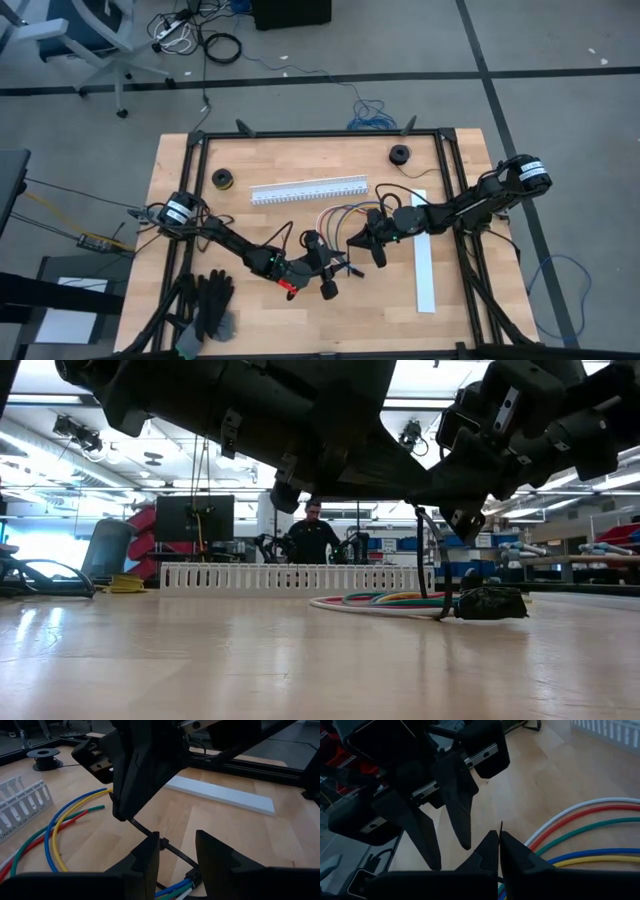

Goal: Ziptie cables
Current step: Insert zip tie on the cable wire

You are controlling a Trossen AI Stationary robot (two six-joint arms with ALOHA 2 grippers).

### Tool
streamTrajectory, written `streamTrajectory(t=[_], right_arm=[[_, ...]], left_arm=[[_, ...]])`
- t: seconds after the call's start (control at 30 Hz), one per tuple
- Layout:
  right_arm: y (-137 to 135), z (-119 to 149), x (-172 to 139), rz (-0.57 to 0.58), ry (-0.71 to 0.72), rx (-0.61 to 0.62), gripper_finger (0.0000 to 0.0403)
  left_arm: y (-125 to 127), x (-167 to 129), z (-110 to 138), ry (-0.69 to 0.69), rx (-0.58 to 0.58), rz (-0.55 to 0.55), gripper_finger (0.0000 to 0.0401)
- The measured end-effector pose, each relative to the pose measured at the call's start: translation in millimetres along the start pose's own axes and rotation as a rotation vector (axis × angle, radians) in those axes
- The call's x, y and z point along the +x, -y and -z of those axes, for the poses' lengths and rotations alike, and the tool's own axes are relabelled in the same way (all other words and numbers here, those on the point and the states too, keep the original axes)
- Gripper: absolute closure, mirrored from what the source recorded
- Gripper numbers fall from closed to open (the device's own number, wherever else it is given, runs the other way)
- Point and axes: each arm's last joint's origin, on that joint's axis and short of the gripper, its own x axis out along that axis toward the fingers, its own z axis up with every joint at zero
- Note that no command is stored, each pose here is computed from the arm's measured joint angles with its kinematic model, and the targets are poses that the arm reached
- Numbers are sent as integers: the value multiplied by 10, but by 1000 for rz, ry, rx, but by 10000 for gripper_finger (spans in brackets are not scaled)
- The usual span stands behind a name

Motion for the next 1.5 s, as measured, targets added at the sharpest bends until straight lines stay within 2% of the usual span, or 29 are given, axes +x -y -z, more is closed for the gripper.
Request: streamTrajectory(t=[0.23,0.4,0.6,0.83,0.97,1.07,1.13,1.2,1.5], right_arm=[[-16,11,-2,0,0,-3,403],[-18,9,-2,20,15,-4,403],[-43,9,-6,64,57,-40,403],[-89,-26,-12,65,119,-71,403],[-95,-22,-13,76,126,-72,402],[-110,-8,-14,72,119,-76,402],[-115,-4,-15,70,117,-79,402],[-117,-2,-16,76,120,-83,402],[-118,-7,-16,79,125,-101,402]], left_arm=[[-1,3,-7,4,-62,4,299],[-66,52,-25,7,-281,-15,299],[-73,65,-33,1,-429,-11,299],[-41,151,-173,-33,-399,-90,307],[-51,203,-249,-90,-387,-161,330],[-47,208,-280,-71,-379,-189,359],[-39,207,-295,-59,-383,-193,386],[-41,208,-292,-61,-387,-196,396],[-2,305,-81,-100,-433,-150,401]])
